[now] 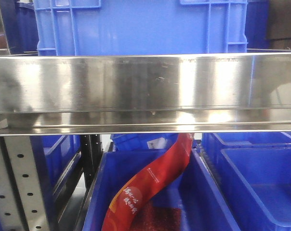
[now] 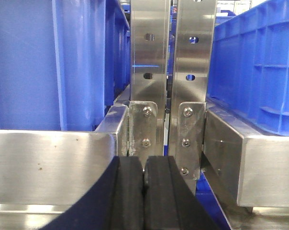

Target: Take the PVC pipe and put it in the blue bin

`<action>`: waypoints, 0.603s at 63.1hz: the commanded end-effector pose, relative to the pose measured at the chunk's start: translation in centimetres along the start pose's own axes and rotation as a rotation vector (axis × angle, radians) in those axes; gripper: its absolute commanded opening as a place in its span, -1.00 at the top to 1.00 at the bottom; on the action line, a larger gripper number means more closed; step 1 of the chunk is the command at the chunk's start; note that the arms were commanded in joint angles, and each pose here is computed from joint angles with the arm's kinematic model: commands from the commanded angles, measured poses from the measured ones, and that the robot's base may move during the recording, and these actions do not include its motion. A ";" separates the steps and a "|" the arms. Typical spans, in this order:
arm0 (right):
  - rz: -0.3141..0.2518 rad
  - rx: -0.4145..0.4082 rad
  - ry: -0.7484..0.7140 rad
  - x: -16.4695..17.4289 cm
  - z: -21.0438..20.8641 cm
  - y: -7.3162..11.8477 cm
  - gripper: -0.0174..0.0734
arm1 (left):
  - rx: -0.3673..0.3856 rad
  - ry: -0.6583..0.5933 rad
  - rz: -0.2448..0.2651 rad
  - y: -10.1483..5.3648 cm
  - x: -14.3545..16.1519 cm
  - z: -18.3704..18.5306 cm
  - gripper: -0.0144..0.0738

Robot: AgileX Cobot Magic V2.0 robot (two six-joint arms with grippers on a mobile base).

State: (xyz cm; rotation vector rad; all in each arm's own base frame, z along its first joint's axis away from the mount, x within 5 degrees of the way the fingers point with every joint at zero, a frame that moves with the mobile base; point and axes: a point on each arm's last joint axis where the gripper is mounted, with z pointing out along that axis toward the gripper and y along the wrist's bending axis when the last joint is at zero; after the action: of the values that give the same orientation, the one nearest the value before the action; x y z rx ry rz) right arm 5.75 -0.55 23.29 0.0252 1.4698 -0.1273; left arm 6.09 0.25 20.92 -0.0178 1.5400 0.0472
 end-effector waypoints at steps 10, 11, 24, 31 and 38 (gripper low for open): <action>-0.016 0.057 -0.063 -0.5 -0.6 -0.3 0.97 | -0.002 -0.022 -0.015 0.0 -0.3 0.0 0.92; -0.018 0.057 -0.057 -0.4 -0.6 -0.3 0.97 | -0.002 -0.022 -0.015 0.0 -0.3 0.0 0.92; -0.017 0.047 -0.021 -0.1 -0.5 -0.2 0.97 | -0.002 -0.022 -0.015 0.0 -0.3 0.0 0.92; -0.042 0.046 -0.012 0.1 -0.5 -0.2 0.97 | -0.002 -0.022 -0.015 0.0 -0.3 0.0 0.92; -0.063 0.043 0.022 1.1 -0.4 -0.2 0.97 | -0.002 -0.022 -0.015 0.0 -0.3 0.0 0.92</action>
State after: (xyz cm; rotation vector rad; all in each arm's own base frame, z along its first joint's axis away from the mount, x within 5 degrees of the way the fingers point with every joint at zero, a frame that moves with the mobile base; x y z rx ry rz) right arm 5.29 -0.70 22.87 0.0272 1.4722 -0.1931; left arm 6.09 0.25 20.92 -0.0178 1.5400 0.0472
